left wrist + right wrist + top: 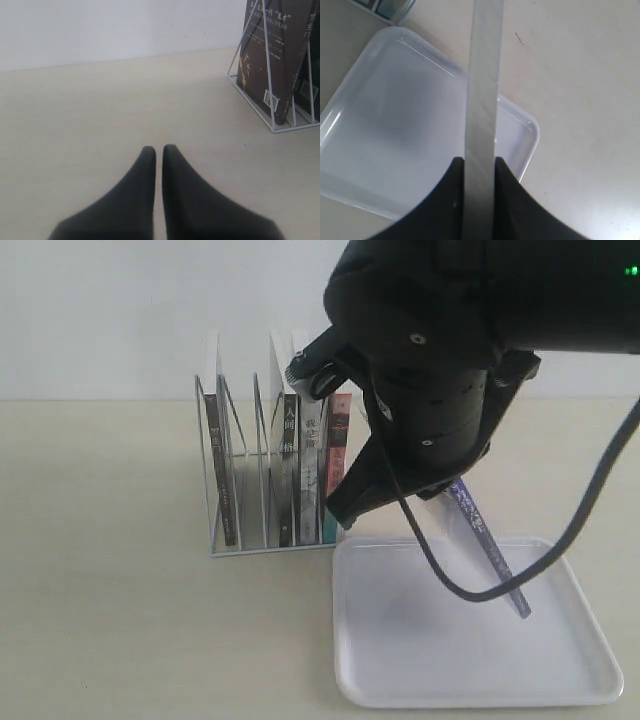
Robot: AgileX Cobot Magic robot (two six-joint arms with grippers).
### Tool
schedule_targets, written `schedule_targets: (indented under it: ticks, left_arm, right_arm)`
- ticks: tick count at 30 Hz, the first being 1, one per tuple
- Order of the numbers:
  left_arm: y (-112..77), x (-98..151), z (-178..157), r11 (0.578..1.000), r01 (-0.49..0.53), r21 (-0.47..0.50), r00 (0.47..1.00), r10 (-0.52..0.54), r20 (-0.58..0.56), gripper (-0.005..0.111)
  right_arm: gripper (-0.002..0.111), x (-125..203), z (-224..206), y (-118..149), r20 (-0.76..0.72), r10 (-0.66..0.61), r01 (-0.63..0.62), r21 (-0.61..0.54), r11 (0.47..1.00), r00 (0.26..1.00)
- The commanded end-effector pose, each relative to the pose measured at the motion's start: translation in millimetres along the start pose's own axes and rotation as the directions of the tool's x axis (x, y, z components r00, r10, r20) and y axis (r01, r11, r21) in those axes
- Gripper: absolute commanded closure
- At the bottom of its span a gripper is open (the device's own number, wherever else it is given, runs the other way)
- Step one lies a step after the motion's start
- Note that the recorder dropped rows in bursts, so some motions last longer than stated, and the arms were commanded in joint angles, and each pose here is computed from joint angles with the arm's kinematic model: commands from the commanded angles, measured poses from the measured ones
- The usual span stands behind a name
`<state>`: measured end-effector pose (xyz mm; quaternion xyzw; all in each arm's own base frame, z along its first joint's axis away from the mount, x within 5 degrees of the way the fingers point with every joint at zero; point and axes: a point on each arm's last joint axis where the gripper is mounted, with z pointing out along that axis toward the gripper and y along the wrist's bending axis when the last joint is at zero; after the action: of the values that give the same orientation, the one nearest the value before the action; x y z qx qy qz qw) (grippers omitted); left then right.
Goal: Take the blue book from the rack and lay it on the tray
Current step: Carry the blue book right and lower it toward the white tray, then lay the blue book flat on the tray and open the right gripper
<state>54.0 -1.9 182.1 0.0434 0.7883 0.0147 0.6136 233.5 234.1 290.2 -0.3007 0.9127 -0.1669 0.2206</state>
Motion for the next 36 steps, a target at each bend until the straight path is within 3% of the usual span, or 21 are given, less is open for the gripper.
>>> schedule_targets:
  ticks: [1,7,18,28,31,36]
  left_arm:
    - [0.3,-3,-1,1.0,0.0,-0.003,1.0,0.0,0.022,0.102]
    - [0.3,-3,-1,1.0,0.0,-0.003,1.0,0.0,0.022,0.102]
    - [0.3,-3,-1,1.0,0.0,-0.003,1.0,0.0,0.022,0.102]
    - [0.3,-3,-1,1.0,0.0,-0.003,1.0,0.0,0.022,0.102]
    - [0.3,-3,-1,1.0,0.0,-0.003,1.0,0.0,0.022,0.102]
    - [0.3,-3,-1,1.0,0.0,-0.003,1.0,0.0,0.022,0.102]
  right_arm:
    - [0.108,9,6,1,-0.03,-0.021,0.021,0.018,1.0,0.999]
    - [0.108,20,19,3,-0.076,-0.049,0.053,0.044,0.998,0.996]
    - [0.108,48,46,5,-0.237,-0.009,0.007,-0.009,1.0,0.971]
    - [0.107,56,43,20,-0.328,0.064,-0.114,-0.136,0.984,0.942]
    - [0.096,56,43,21,-0.333,0.067,-0.121,-0.143,0.982,0.94]
    - [0.06,55,42,21,-0.334,0.087,-0.141,-0.141,0.98,0.939]
